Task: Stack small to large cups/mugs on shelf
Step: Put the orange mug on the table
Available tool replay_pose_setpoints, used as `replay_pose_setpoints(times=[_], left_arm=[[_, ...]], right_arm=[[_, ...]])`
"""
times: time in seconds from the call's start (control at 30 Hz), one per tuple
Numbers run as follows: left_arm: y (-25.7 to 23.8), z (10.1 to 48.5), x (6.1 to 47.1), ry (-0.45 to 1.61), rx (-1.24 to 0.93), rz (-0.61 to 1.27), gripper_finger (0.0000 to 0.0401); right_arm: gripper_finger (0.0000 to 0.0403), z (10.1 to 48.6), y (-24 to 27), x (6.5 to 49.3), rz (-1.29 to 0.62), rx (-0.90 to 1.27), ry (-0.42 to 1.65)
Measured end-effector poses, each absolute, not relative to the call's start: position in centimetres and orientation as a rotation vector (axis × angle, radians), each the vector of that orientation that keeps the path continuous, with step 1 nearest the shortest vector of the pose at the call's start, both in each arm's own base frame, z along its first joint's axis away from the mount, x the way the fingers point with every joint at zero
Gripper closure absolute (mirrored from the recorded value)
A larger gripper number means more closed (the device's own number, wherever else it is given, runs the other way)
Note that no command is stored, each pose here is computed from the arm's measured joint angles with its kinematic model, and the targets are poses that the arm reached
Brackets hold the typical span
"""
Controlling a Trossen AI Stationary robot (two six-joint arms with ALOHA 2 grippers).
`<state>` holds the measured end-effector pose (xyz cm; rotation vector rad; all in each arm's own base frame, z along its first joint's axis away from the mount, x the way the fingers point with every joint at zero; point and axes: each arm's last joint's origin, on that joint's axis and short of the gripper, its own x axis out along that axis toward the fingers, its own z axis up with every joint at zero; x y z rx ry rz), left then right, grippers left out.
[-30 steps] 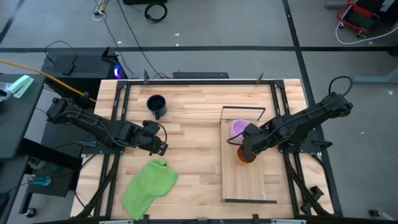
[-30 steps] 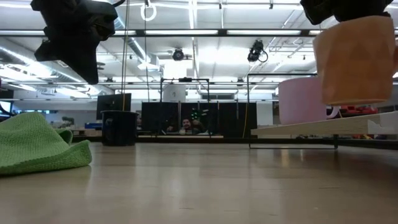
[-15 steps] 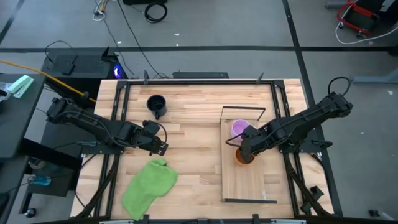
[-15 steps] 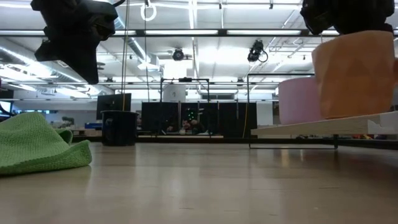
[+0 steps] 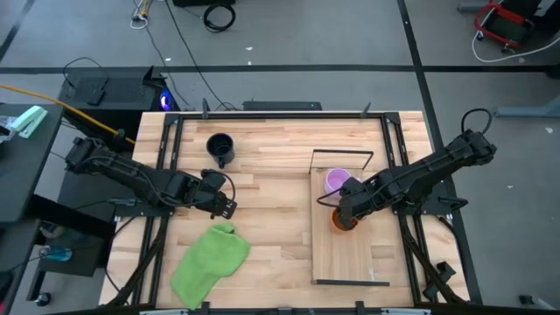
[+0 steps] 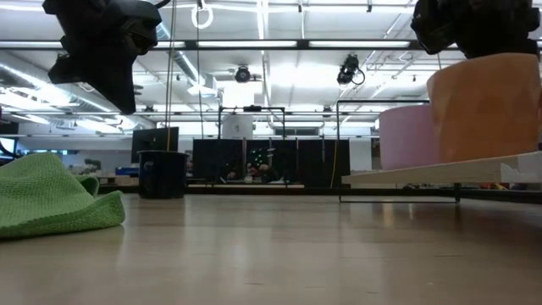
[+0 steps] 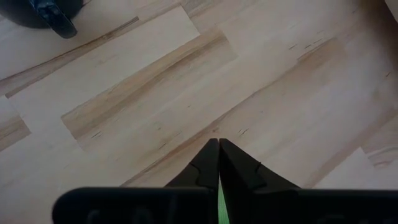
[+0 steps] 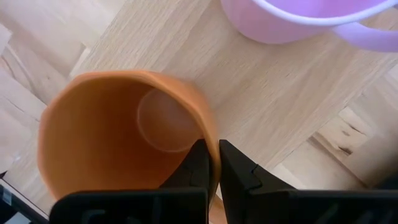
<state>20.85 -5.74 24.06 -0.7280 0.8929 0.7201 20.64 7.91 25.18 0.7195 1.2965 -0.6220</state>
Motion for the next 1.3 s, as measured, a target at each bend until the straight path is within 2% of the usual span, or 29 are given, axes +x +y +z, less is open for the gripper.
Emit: replay_pose_setpoints(times=[1.3], left_arm=[[-5.75,24.07,20.89,0.889,-0.732,0.719,0.037]], right_arm=[[0.0325,25.24,7.98,20.78,-0.611,0.726,1.287]])
